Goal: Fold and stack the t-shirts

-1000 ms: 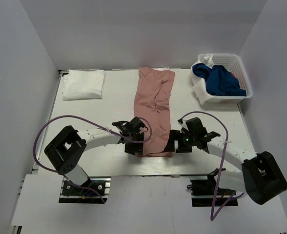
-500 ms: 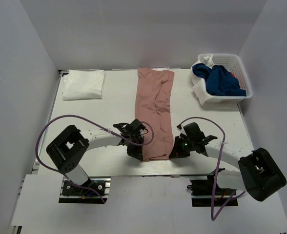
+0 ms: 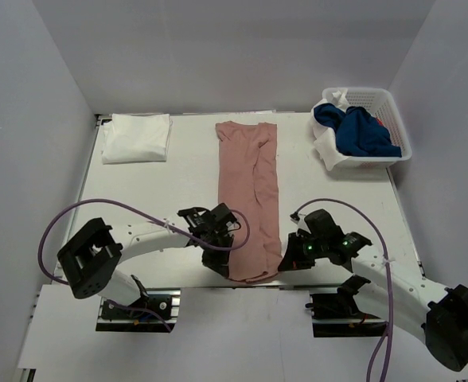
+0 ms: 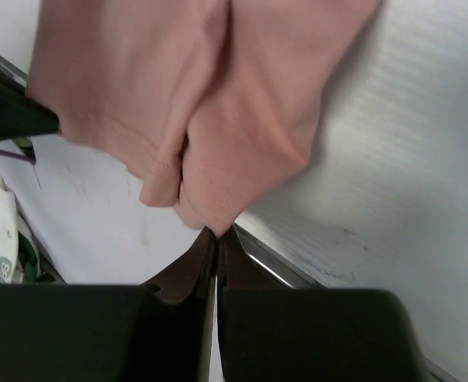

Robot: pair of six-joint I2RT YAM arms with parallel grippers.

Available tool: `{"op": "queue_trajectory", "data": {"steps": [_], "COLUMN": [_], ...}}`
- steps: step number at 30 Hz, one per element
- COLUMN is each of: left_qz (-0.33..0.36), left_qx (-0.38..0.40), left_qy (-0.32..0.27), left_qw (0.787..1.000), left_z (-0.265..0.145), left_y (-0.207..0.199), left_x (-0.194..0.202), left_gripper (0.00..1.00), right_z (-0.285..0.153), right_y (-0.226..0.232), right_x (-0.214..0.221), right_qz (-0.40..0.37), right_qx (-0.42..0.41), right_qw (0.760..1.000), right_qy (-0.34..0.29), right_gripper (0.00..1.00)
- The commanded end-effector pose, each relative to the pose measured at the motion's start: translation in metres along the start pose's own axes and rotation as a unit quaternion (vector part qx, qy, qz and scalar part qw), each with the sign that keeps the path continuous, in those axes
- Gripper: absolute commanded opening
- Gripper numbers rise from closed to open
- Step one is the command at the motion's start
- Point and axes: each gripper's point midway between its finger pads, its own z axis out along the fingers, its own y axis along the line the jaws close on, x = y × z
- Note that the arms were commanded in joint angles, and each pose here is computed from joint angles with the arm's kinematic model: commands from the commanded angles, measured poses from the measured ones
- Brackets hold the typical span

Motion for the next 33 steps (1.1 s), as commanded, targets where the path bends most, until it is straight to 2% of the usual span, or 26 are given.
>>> {"op": "queue_trajectory", "data": {"steps": [1,5,7,9,11,15,16,17,24,27,29,33], "left_qz": [0.015,0.000,-0.036,-0.073,-0.112,-0.141,-0.143,-0.153,-0.169,-0.165,-0.169,-0.143], "left_qx": [0.003,-0.029,-0.061,-0.102,-0.125,-0.102,-0.110,-0.107,-0.131,-0.134,-0.142,-0.129], "left_qy": [-0.046,-0.114,-0.173,-0.202,-0.240,-0.266,-0.261,-0.262,-0.303,-0.310,-0.301,-0.288], "left_qw": [0.999,0.993,0.982,0.971,0.956,0.948,0.948,0.947,0.929,0.927,0.928,0.938], "left_z": [-0.018,-0.041,-0.056,-0.059,-0.074,-0.082,-0.076,-0.078,-0.102,-0.105,-0.097,-0.087], "left_y": [-0.019,-0.024,-0.016,-0.003,0.006,0.003,0.008,0.010,0.030,0.036,0.047,0.050], "left_x": [-0.029,-0.068,-0.100,-0.120,-0.147,-0.190,-0.197,-0.206,-0.265,-0.282,-0.292,-0.306], "left_gripper": [0.00,0.00,0.00,0.00,0.00,0.00,0.00,0.00,0.00,0.00,0.00,0.00], "right_z": [-0.008,-0.013,-0.014,-0.013,-0.020,-0.013,-0.008,-0.018,-0.012,-0.009,0.003,0.011], "right_y": [0.030,0.035,0.037,0.027,0.039,0.030,0.026,0.035,0.032,0.025,0.012,0.003], "right_x": [-0.044,-0.093,-0.120,-0.145,-0.173,-0.211,-0.215,-0.235,-0.288,-0.308,-0.309,-0.322], "right_qz": [-0.038,-0.049,-0.057,-0.041,-0.044,-0.037,-0.037,-0.042,-0.052,-0.044,-0.035,-0.021], "right_qx": [-0.023,0.013,0.037,0.078,0.077,0.115,0.124,0.122,0.141,0.150,0.160,0.156], "right_qw": [0.997,0.990,0.984,0.977,0.969,0.962,0.962,0.956,0.950,0.949,0.954,0.956], "right_qy": [-0.061,-0.133,-0.163,-0.193,-0.229,-0.245,-0.240,-0.262,-0.273,-0.274,-0.253,-0.247], "right_gripper": [0.00,0.00,0.00,0.00,0.00,0.00,0.00,0.00,0.00,0.00,0.00,0.00]}}
